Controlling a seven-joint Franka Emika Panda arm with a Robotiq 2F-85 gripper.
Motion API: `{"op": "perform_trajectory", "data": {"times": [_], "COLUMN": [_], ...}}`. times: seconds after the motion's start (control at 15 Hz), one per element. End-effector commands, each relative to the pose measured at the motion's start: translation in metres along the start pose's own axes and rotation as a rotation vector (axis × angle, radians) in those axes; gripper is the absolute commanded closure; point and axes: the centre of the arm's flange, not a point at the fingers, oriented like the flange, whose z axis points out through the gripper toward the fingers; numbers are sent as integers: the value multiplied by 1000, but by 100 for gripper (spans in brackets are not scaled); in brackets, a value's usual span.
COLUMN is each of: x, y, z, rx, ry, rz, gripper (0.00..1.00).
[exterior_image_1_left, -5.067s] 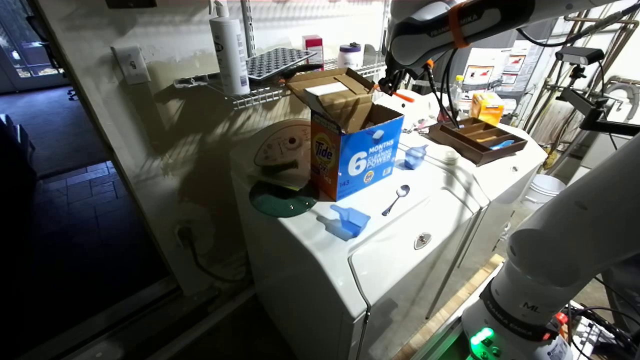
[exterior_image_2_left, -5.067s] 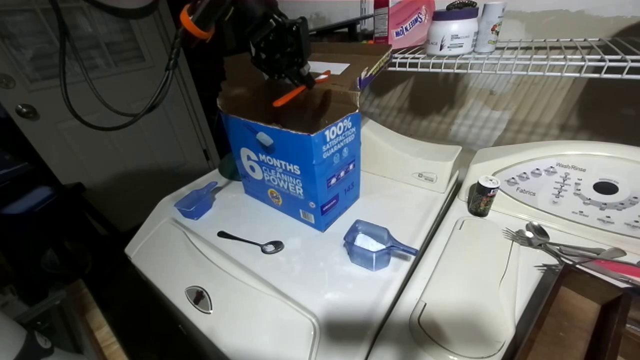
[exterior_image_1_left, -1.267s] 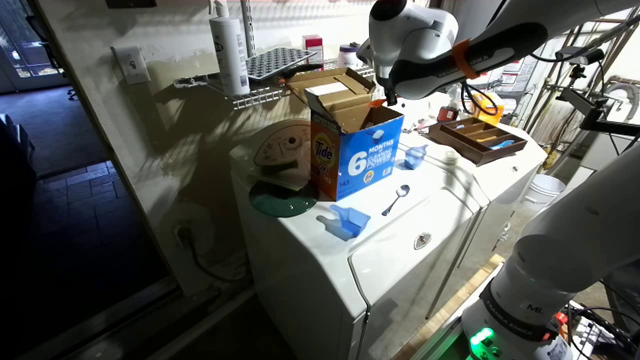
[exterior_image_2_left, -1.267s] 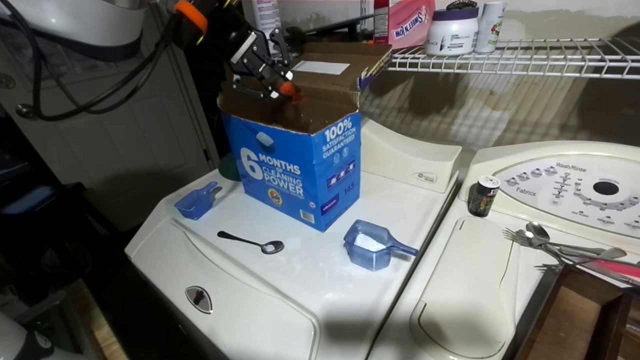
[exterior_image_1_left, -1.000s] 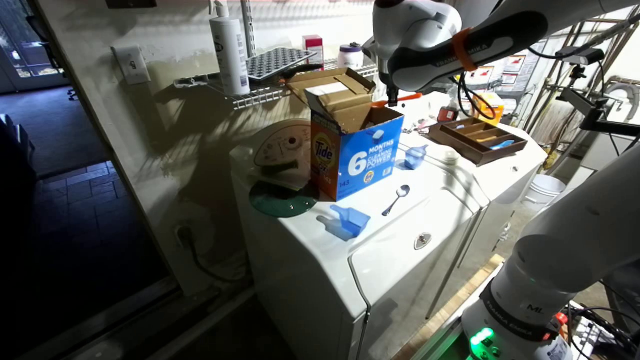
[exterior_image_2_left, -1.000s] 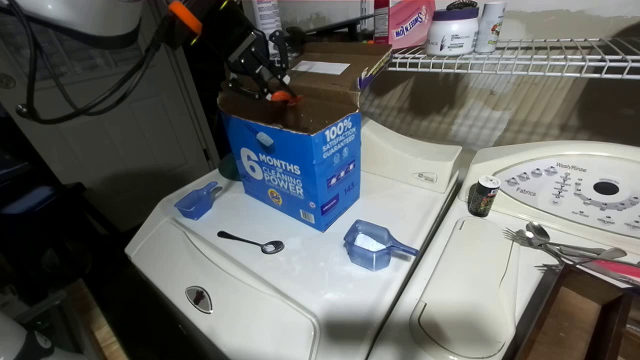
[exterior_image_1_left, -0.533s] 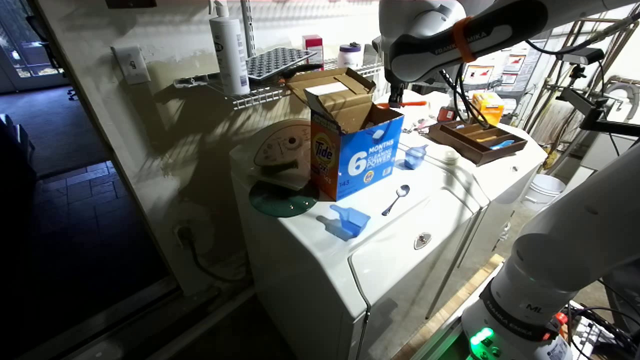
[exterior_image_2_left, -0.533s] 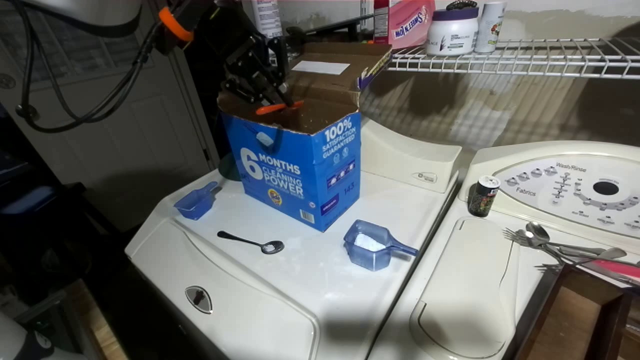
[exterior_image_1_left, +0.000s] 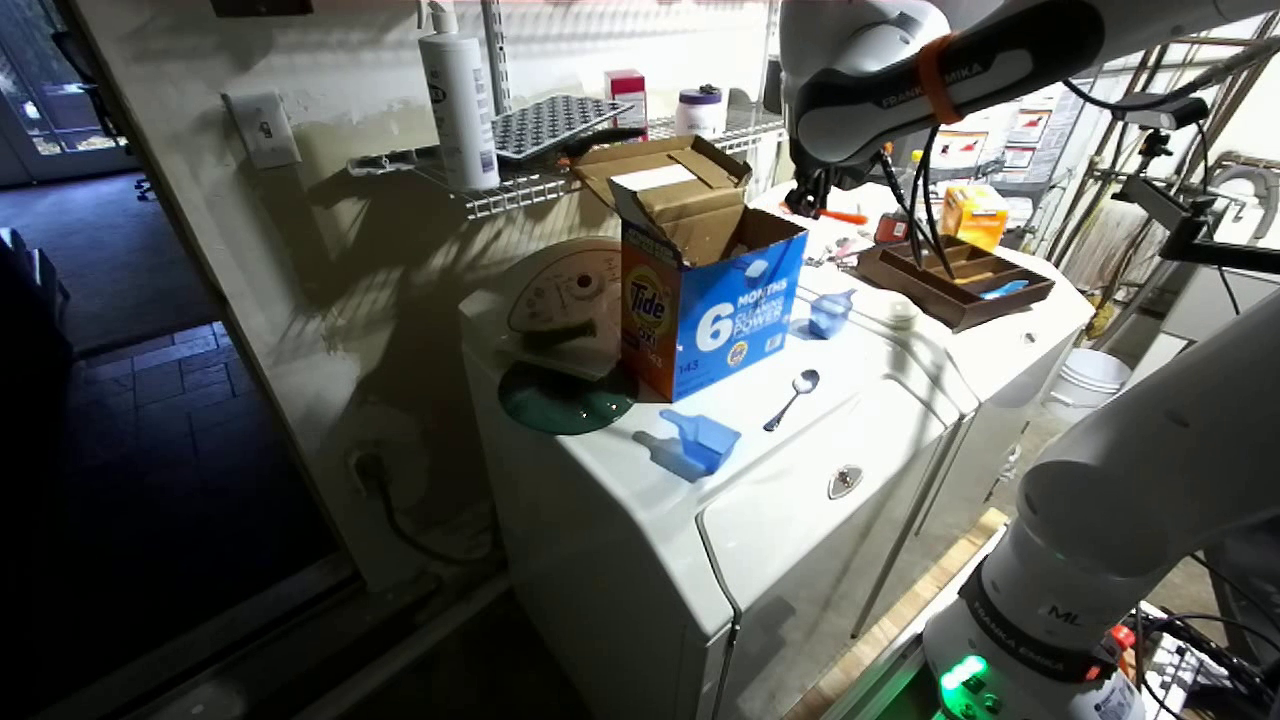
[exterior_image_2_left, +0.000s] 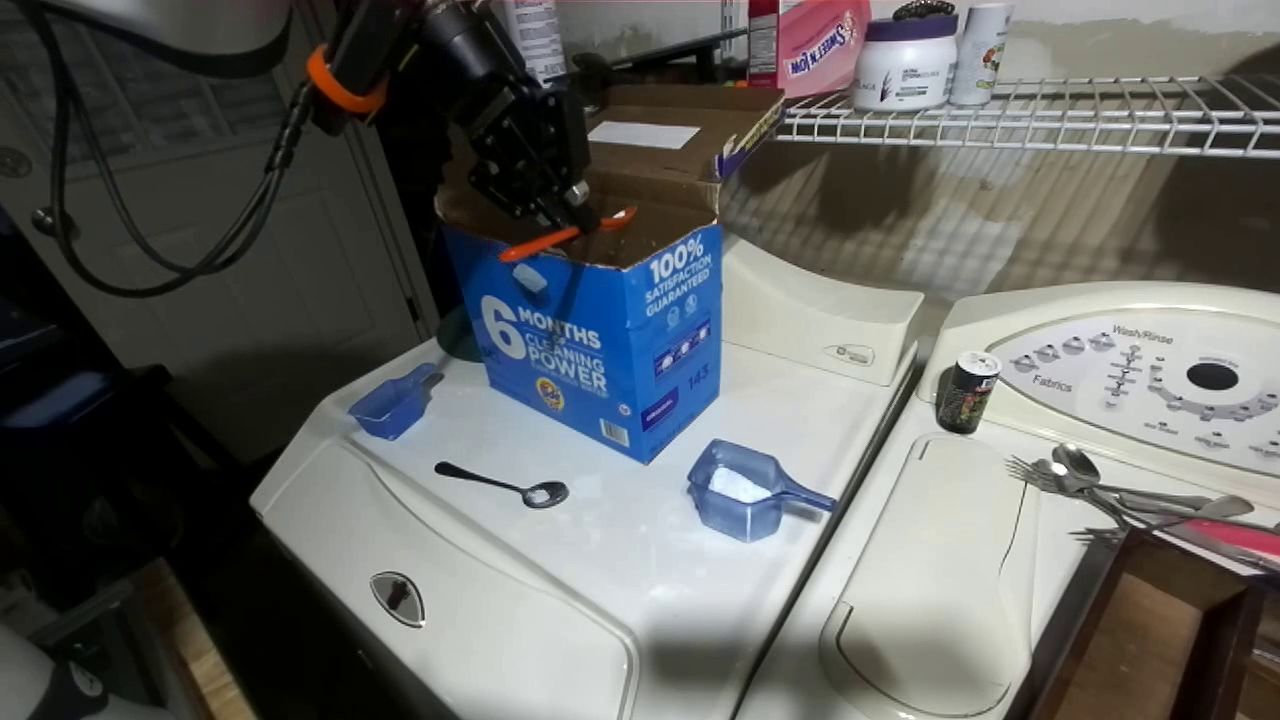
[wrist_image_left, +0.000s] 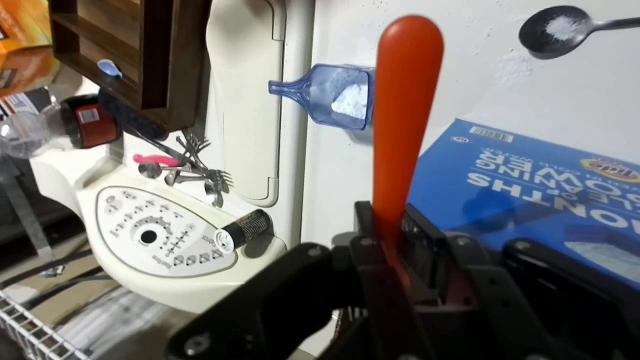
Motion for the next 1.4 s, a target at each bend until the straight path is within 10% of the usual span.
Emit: {"op": "perform_trajectory", "data": {"times": [0.0, 1.33], "x": [-17, -79], "y": [0, -33], "z": [6, 95], "rx": [26, 198], "ry": [-7, -47], "rz": [137, 597], "gripper": [96, 96]}}
